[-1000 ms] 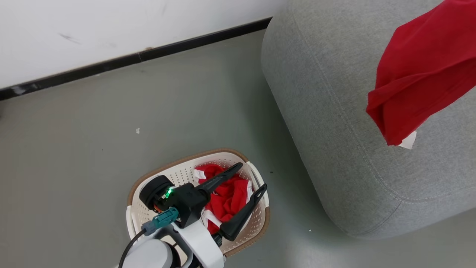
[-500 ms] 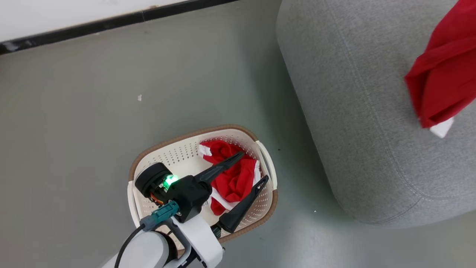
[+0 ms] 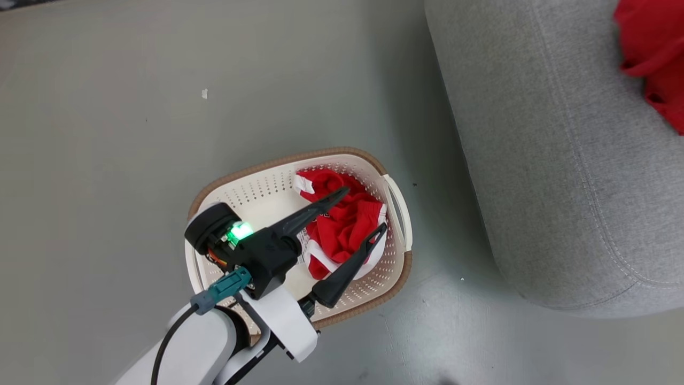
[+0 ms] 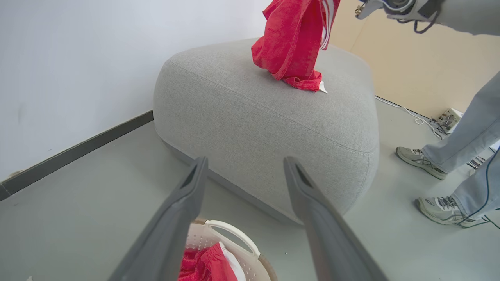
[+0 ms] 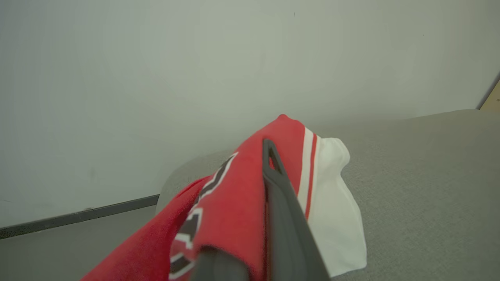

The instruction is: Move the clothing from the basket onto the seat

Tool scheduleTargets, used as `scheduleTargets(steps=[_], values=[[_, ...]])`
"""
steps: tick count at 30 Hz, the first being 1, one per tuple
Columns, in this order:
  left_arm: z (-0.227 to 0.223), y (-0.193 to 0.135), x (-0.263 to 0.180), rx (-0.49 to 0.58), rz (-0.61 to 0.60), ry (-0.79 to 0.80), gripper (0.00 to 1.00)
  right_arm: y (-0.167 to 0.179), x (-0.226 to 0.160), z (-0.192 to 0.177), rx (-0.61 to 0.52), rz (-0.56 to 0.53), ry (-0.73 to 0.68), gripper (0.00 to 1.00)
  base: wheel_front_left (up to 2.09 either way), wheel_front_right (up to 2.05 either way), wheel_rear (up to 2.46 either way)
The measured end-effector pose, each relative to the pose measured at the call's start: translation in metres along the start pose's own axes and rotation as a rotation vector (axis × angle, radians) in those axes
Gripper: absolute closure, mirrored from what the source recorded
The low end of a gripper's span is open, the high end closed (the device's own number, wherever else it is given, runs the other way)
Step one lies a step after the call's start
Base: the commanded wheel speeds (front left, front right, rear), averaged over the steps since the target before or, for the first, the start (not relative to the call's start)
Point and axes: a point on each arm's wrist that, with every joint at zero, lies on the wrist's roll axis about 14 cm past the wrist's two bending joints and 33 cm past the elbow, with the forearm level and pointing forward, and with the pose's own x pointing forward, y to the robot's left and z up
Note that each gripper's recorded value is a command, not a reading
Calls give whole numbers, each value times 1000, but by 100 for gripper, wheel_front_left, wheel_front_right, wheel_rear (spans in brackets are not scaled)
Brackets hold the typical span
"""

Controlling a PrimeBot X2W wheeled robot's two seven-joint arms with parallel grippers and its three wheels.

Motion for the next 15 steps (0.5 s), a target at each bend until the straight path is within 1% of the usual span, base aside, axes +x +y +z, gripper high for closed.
scheduleTargets(steps=[3, 6, 12, 15], values=[[0, 5, 2, 4, 2, -6, 0, -4, -2, -27, 0, -17, 87, 100, 0, 0, 0], [1, 8, 3, 4, 4, -10, 0, -6, -2, -36, 6, -28, 118, 100, 0, 0, 0], [-1, 15, 5, 11, 11, -11, 0, -6, -9, -72, 29, -45, 248, 100, 0, 0, 0], [-1, 16, 5, 13, 11, -14, 0, -8, -14, -81, 35, -54, 291, 100, 0, 0, 0]])
